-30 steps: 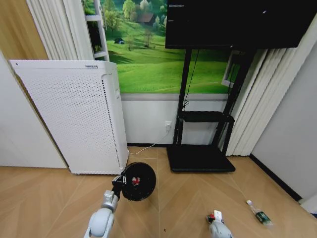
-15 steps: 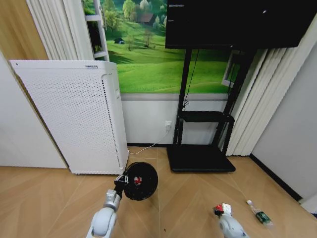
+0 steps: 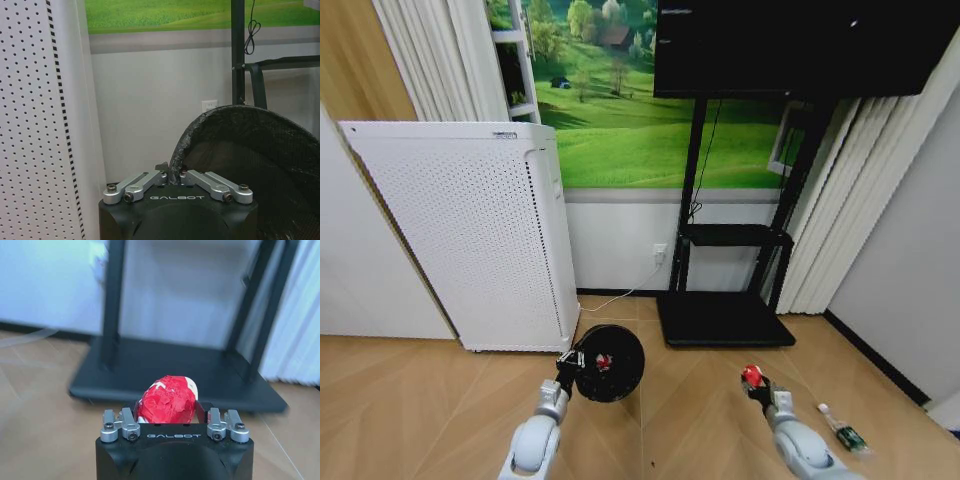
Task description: Pick up the trash bin and place the garbage on the floor into it.
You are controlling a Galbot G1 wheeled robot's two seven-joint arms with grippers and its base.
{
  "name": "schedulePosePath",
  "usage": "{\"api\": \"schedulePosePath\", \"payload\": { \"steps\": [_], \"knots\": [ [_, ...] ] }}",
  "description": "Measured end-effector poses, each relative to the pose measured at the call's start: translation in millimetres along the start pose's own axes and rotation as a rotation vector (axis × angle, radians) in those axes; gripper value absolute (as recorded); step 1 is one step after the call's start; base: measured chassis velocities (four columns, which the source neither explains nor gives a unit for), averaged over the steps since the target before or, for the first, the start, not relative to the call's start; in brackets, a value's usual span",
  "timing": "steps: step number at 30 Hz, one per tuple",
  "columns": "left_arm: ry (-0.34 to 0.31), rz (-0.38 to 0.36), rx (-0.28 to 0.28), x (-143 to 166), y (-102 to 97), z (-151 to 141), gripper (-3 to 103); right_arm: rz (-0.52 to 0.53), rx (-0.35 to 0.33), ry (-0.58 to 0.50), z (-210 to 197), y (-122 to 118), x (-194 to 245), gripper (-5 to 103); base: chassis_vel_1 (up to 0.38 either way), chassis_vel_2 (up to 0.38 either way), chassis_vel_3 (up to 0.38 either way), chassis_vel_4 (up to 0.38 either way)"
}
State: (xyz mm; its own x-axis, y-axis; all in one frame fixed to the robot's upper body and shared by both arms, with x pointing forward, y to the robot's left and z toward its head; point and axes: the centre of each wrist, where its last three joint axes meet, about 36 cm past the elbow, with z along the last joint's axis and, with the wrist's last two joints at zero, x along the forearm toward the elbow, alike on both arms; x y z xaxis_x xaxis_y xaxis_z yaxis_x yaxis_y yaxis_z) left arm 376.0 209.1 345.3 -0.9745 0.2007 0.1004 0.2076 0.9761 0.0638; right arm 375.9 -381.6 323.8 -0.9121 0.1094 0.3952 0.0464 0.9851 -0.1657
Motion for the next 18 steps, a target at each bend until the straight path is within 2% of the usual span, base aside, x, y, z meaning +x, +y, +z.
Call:
{"api": "schedulePosePath", "payload": {
  "steps": [3,4,6,7,10,11,13,14,18],
  "knots": [
    [-0.003,-0.006,0.002,3,0.0,-2,4,-0.119,0.012,-0.138,-20,1,15,60,0.0,0.0,0.0,0.0],
    [-0.003,-0.006,0.002,3,0.0,-2,4,-0.119,0.012,-0.138,-20,1,15,60,0.0,0.0,0.0,0.0],
    [-0.004,-0.012,0.0,3,2.1,-2,4,-0.185,0.022,-0.227,-27,-2,20,60,0.0,0.0,0.0,0.0],
    [-0.004,-0.012,0.0,3,2.1,-2,4,-0.185,0.022,-0.227,-27,-2,20,60,0.0,0.0,0.0,0.0],
    [-0.012,-0.02,-0.003,0,5.7,-6,4,-0.334,0.053,-0.376,-28,-11,19,60,0.0,0.0,0.0,0.0],
    [-0.012,-0.02,-0.003,0,5.7,-6,4,-0.334,0.053,-0.376,-28,-11,19,60,0.0,0.0,0.0,0.0],
    [-0.017,-0.022,-0.002,-4,7.0,-8,4,-0.456,0.072,-0.458,-27,-16,18,59,0.0,0.0,0.0,0.0],
    [-0.017,-0.022,-0.002,-4,7.0,-8,4,-0.456,0.072,-0.458,-27,-16,18,59,0.0,0.0,0.0,0.0],
    [-0.025,-0.021,0.0,-14,7.1,-12,4,-0.636,0.116,-0.574,-30,-14,23,58,0.0,0.0,0.0,0.0]
  ]
}}
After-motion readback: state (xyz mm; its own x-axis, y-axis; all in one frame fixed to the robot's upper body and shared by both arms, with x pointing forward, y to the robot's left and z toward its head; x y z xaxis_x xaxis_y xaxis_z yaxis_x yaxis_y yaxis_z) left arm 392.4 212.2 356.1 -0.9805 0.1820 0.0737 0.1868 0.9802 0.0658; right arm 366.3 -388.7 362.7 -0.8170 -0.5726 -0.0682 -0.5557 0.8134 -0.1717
